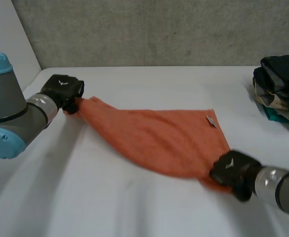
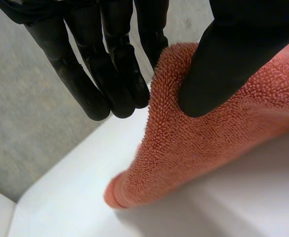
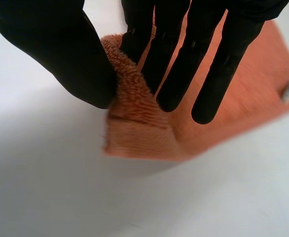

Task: Fold the laundry.

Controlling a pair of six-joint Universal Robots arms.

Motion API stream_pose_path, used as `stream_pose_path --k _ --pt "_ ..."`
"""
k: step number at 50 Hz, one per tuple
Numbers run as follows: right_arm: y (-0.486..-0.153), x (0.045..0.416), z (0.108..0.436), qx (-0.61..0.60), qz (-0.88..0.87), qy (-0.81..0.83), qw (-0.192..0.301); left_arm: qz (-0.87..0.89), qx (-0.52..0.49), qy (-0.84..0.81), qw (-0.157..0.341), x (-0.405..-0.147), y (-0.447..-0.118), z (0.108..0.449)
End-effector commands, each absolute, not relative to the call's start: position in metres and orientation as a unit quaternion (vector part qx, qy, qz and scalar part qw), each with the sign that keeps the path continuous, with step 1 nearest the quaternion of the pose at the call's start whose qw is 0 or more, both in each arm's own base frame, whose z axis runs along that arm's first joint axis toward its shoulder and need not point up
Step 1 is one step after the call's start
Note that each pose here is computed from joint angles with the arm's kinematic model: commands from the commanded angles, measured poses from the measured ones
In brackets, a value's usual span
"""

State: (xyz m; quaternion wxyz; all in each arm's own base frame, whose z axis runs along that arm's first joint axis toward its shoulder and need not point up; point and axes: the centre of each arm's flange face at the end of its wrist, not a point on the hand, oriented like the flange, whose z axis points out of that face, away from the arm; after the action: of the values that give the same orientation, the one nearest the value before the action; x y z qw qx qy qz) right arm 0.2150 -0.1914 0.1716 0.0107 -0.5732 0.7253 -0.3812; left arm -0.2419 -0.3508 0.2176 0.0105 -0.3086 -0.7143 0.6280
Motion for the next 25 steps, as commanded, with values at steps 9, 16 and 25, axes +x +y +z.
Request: stream_pose_path --k 9,16,25 --pt "-0.247 0.239 0.249 -0.427 -0.547 0.718 0.055 0.712 -0.327 -0.621 0.015 -0.266 -0.31 0.308" --pt "-0.306 0.276 0.259 -0.381 -0.592 0.703 0.102 0.762 -0.335 -0.553 0.033 -0.273 -0.263 0.366" --pt "-0.344 0.34 0.187 -0.411 -0.57 0.694 0.158 0.779 -0.366 -0.505 0.066 -0.273 -0.209 0.386"
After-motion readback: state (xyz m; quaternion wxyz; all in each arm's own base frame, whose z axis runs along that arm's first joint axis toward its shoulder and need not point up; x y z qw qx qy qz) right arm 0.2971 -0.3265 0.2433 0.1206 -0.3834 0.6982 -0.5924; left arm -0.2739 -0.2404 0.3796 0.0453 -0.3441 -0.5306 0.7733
